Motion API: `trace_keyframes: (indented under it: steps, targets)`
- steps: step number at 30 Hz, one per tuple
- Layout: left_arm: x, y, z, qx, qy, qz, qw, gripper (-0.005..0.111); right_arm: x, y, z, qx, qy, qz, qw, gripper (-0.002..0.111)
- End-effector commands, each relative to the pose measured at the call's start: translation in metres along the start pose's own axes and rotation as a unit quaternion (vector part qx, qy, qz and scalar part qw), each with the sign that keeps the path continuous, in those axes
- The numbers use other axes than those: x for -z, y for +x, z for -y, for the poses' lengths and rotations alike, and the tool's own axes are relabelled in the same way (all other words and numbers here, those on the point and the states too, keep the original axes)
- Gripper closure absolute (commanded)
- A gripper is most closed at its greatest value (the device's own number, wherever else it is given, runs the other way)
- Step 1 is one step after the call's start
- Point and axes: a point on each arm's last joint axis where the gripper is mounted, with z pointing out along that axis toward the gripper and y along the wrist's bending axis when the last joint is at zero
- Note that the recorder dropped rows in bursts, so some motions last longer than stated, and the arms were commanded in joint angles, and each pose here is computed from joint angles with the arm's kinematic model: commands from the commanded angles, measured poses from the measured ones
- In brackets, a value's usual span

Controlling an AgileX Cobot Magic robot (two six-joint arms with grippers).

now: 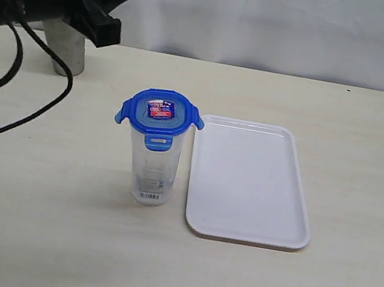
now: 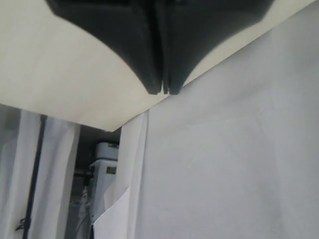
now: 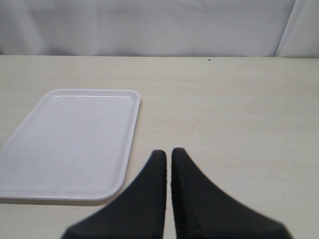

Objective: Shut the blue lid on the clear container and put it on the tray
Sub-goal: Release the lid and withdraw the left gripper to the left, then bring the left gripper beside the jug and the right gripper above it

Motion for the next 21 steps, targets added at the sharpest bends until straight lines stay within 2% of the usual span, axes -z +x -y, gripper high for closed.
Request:
trace_keyframes:
  steps: [1, 7, 10, 12, 14, 16, 19, 21]
  targets:
    - [0.005, 0.013, -0.019, 0.019, 0.022, 0.009, 1.0, 0.107, 0.0, 0.0, 0.0, 0.006, 0.003, 0.003, 1.0, 0.104]
    - [0.005, 0.049, -0.02, -0.034, 0.08, -0.087, 0.992, 0.107, 0.0, 0.0, 0.0, 0.007, 0.003, 0.003, 1.0, 0.104]
    - [0.003, 0.073, -0.021, -0.031, 0.085, -0.108, 0.99, 0.107, 0.0, 0.0, 0.001, 0.016, 0.004, 0.007, 1.0, 0.104]
    - [0.001, 0.086, -0.023, -0.035, 0.078, -0.112, 0.99, 0.107, 0.0, -0.005, 0.002, 0.058, 0.011, 0.031, 0.998, 0.104]
    - [-0.001, 0.092, -0.027, -0.032, 0.061, -0.104, 0.992, 0.107, 0.001, -0.015, 0.001, 0.081, 0.015, 0.088, 0.993, 0.104]
    - [-0.002, 0.092, -0.029, -0.037, 0.054, -0.099, 0.993, 0.107, 0.005, -0.028, 0.0, 0.067, 0.011, 0.16, 0.985, 0.104]
    - [0.002, 0.091, -0.032, -0.038, 0.054, -0.094, 0.993, 0.107, 0.012, -0.044, 0.0, 0.019, 0.005, 0.256, 0.967, 0.104]
    - [0.008, 0.091, -0.037, -0.03, 0.05, -0.086, 0.995, 0.107, 0.02, -0.056, 0.002, -0.057, -0.005, 0.332, 0.941, 0.104]
